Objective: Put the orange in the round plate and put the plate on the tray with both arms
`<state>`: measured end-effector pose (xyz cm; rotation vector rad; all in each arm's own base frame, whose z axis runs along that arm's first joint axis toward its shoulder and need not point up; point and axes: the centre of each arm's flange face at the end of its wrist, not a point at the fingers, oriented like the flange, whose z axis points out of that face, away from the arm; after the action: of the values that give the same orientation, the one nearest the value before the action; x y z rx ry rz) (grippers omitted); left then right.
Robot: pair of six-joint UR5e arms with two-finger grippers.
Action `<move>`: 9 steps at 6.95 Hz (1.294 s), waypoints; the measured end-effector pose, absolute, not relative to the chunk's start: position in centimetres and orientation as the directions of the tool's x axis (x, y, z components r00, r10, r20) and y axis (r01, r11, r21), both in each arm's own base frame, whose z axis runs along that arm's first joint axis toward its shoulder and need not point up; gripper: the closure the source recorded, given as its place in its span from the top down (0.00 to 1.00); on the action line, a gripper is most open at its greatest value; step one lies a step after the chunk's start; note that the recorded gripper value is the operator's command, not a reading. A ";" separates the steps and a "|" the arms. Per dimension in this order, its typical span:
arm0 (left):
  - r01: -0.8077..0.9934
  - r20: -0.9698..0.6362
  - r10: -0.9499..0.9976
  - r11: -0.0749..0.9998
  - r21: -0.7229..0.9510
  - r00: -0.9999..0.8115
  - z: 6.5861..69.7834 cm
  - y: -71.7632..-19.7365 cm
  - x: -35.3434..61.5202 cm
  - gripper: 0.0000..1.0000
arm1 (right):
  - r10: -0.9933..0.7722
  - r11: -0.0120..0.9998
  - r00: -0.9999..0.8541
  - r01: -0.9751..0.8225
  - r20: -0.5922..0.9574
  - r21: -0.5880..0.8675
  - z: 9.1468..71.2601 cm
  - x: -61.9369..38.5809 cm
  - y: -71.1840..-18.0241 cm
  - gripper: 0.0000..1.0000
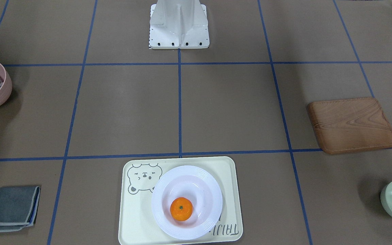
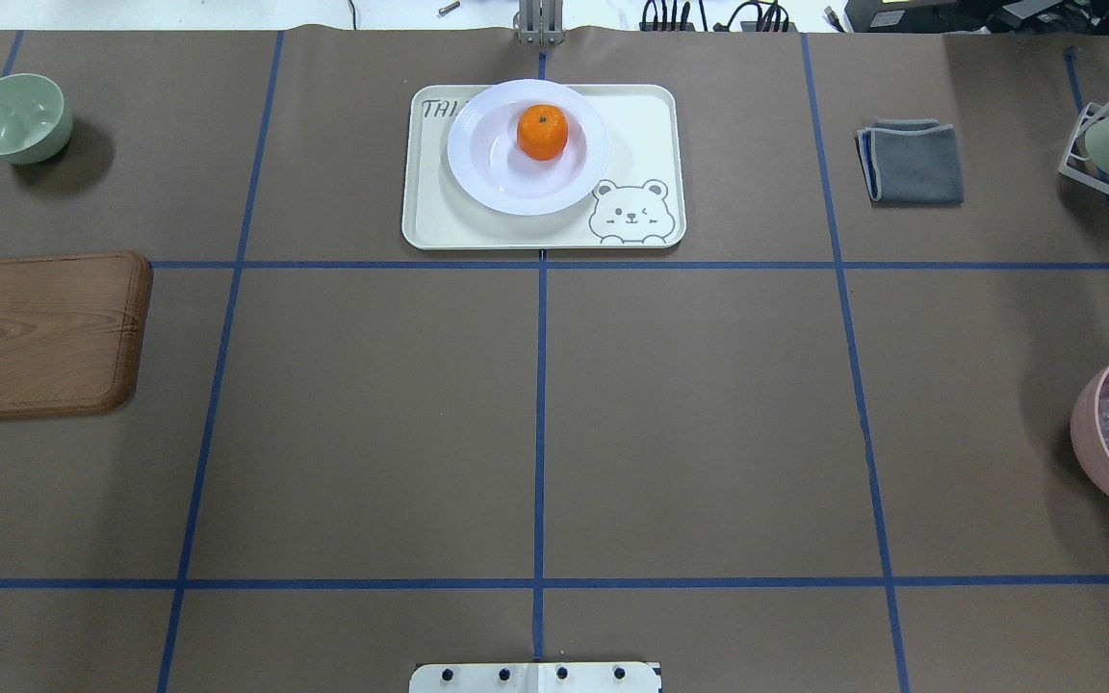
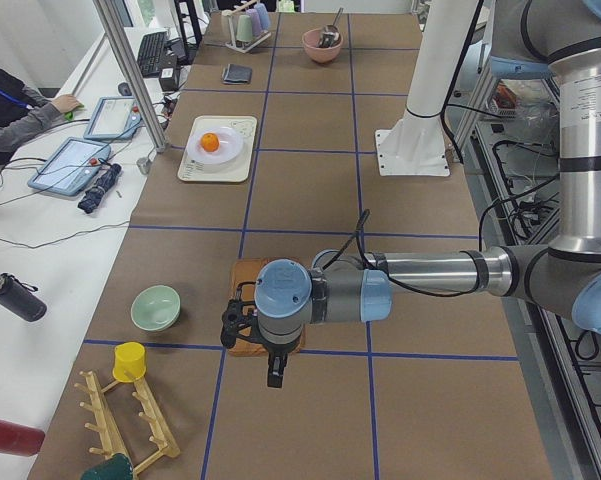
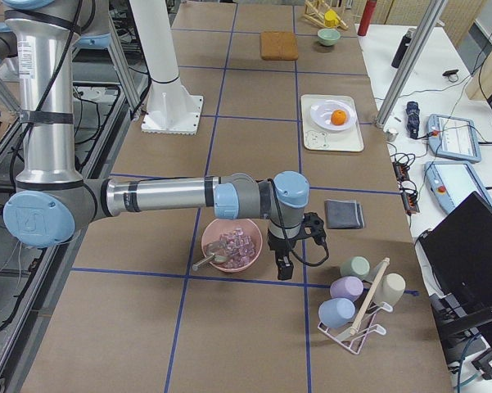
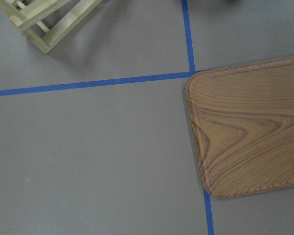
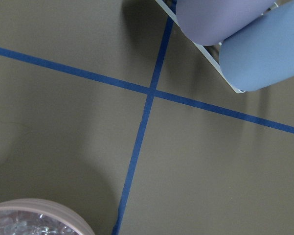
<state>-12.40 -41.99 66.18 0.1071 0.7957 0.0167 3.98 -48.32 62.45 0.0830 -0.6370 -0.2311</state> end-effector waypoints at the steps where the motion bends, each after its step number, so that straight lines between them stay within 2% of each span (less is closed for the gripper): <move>1: 0.019 -0.701 0.053 0.995 0.094 0.711 66.6 -41.7 -12.3 0.98 | -0.240 0.971 0.765 0.184 0.598 0.154 62.3 3.9 -48.2 1.00; 4: -0.019 -0.660 0.068 0.997 0.081 0.748 67.1 -41.8 -11.2 0.98 | -0.230 0.973 0.738 0.164 0.634 0.162 61.9 4.2 -48.1 1.00; 9: -0.013 -0.706 0.066 0.997 0.079 0.705 67.0 -41.6 -10.7 0.98 | -0.226 0.974 0.695 0.152 0.682 0.169 62.1 4.7 -46.4 1.00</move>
<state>-10.69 -41.64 66.99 0.0700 0.7877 0.0439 4.66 -46.35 62.14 0.1018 -0.7739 -0.2114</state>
